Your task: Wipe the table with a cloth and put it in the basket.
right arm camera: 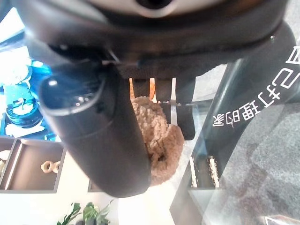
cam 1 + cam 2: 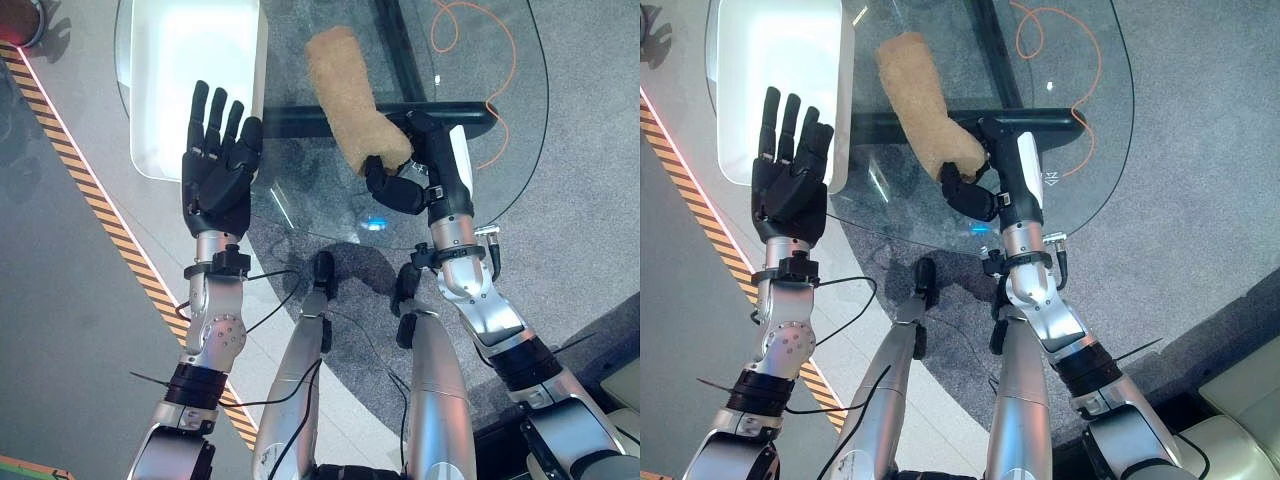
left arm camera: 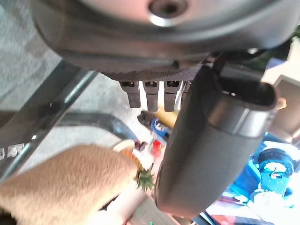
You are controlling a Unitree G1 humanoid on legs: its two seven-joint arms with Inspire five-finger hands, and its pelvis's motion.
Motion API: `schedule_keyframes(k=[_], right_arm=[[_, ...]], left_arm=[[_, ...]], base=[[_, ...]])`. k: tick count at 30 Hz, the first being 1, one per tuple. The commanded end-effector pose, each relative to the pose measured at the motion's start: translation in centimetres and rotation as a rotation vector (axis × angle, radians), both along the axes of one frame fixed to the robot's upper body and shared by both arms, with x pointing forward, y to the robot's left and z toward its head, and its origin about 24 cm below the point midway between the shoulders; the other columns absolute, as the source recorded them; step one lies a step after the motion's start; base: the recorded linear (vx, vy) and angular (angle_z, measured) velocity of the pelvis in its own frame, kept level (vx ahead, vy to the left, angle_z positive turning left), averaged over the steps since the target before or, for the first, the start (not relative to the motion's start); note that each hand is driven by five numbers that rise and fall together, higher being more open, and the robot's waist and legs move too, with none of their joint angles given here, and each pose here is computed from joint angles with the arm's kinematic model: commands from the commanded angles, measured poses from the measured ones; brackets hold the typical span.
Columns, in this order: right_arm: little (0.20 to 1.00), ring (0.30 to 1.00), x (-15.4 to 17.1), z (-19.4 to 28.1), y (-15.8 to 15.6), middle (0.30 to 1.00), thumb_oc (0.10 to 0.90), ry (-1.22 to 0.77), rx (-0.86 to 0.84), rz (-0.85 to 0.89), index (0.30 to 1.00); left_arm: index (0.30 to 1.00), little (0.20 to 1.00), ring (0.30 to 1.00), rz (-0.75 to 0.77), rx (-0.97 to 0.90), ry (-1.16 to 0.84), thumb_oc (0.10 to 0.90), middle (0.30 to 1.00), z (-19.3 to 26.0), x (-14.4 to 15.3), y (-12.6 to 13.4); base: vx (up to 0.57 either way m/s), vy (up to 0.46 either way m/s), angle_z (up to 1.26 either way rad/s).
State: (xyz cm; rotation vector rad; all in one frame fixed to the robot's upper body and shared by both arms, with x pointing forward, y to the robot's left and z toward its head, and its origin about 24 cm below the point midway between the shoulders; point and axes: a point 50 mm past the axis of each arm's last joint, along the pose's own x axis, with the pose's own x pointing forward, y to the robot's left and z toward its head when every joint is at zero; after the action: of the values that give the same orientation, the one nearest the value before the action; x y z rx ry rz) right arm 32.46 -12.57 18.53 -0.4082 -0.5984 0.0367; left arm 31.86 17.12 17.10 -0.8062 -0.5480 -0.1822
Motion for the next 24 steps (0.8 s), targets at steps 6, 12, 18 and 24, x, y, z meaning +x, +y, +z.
schedule_keyframes(k=[6,12,18,24], right_arm=[[0.200,0.300,-6.1,9.1,4.7,0.300,0.100,-0.495,0.091,0.397,0.300],[0.200,0.300,-6.5,9.4,5.5,0.300,0.100,-0.503,0.075,0.446,0.300],[0.200,0.300,-6.8,9.9,6.0,0.300,0.100,-0.517,0.071,0.475,0.300],[0.200,0.300,-7.1,10.2,6.5,0.300,0.100,-0.521,0.060,0.501,0.300]], left_arm=[[0.900,0.900,0.900,-0.165,-0.029,-0.318,0.800,0.900,6.4,-1.7,-1.2],[0.900,0.900,0.900,-0.232,-0.077,-0.301,0.800,0.900,7.2,-1.4,-2.4],[0.900,0.900,0.900,-0.284,-0.100,-0.265,0.800,0.900,7.6,-1.0,-3.3],[0.900,0.900,0.900,-0.313,-0.111,-0.218,0.800,0.900,7.7,-0.6,-3.9]], base=[[0.00,0.000,0.00],[0.00,0.000,0.00],[0.00,-0.001,-0.01],[0.00,0.000,0.00]])
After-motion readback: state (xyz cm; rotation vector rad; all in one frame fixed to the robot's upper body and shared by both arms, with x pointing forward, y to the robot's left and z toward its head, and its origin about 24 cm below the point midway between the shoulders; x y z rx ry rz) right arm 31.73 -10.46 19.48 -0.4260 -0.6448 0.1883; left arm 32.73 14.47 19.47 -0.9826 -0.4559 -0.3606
